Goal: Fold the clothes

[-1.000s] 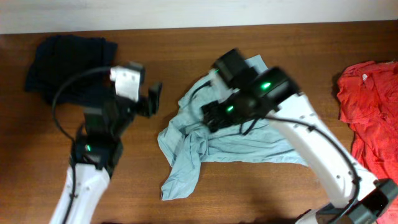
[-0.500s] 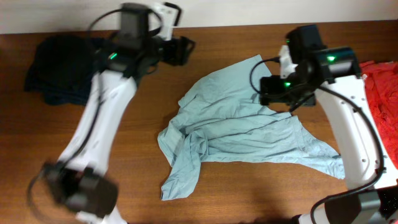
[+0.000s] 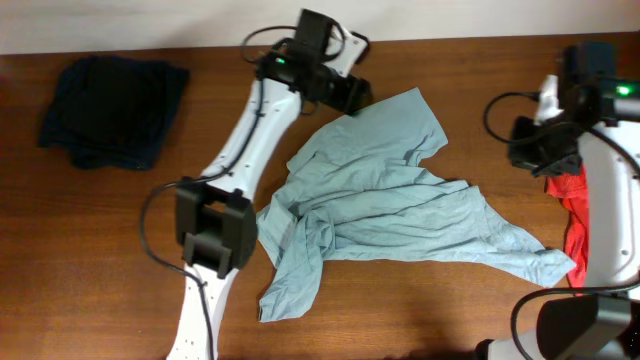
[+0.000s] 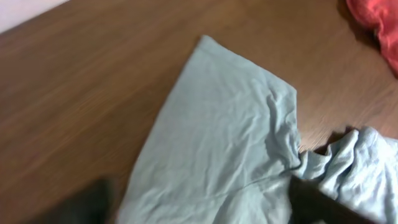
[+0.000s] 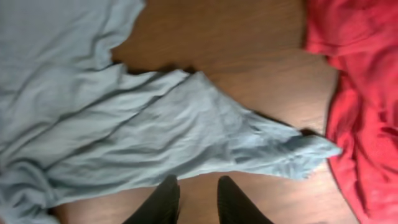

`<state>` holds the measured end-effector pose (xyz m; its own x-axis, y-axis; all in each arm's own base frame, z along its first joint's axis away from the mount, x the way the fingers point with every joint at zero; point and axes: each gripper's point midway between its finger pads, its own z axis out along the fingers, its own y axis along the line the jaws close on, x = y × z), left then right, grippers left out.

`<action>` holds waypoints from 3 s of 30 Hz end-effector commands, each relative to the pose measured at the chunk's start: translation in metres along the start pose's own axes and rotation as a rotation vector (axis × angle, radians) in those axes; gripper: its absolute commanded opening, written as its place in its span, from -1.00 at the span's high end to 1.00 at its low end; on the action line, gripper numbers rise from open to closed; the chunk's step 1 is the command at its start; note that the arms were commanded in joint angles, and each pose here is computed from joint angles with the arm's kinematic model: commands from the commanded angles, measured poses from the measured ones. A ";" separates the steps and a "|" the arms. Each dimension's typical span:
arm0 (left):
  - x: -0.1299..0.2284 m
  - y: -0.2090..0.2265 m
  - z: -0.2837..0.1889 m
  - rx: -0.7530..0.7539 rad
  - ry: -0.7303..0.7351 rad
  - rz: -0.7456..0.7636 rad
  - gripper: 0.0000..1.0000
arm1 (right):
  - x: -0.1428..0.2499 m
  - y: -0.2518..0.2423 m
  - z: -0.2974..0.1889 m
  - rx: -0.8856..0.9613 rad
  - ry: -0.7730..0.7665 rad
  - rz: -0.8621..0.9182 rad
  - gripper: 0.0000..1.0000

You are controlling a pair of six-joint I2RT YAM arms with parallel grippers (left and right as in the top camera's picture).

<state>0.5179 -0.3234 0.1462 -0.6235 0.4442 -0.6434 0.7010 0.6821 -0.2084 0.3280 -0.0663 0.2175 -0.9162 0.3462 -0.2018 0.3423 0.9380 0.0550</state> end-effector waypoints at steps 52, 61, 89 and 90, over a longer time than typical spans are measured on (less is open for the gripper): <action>0.119 0.039 0.164 -0.260 0.242 0.116 0.99 | 0.010 -0.017 0.045 0.028 0.067 0.020 -0.97; 0.117 0.104 0.153 -0.417 0.200 0.073 0.99 | 0.010 -0.017 0.045 0.028 0.067 0.020 -0.97; -0.007 0.159 0.004 -0.481 -0.083 -0.199 0.94 | 0.010 -0.017 0.045 0.028 0.067 0.020 -0.97; 0.001 0.158 0.005 -0.474 -0.058 -0.242 0.94 | 0.010 -0.017 0.045 0.028 0.067 0.020 -0.98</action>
<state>0.6404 -0.2127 0.1104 -0.6638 0.3040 -0.6834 0.3296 0.9391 0.0975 0.3234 -0.0774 0.1745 -0.9208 0.3626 -0.1435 0.3606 0.9318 0.0410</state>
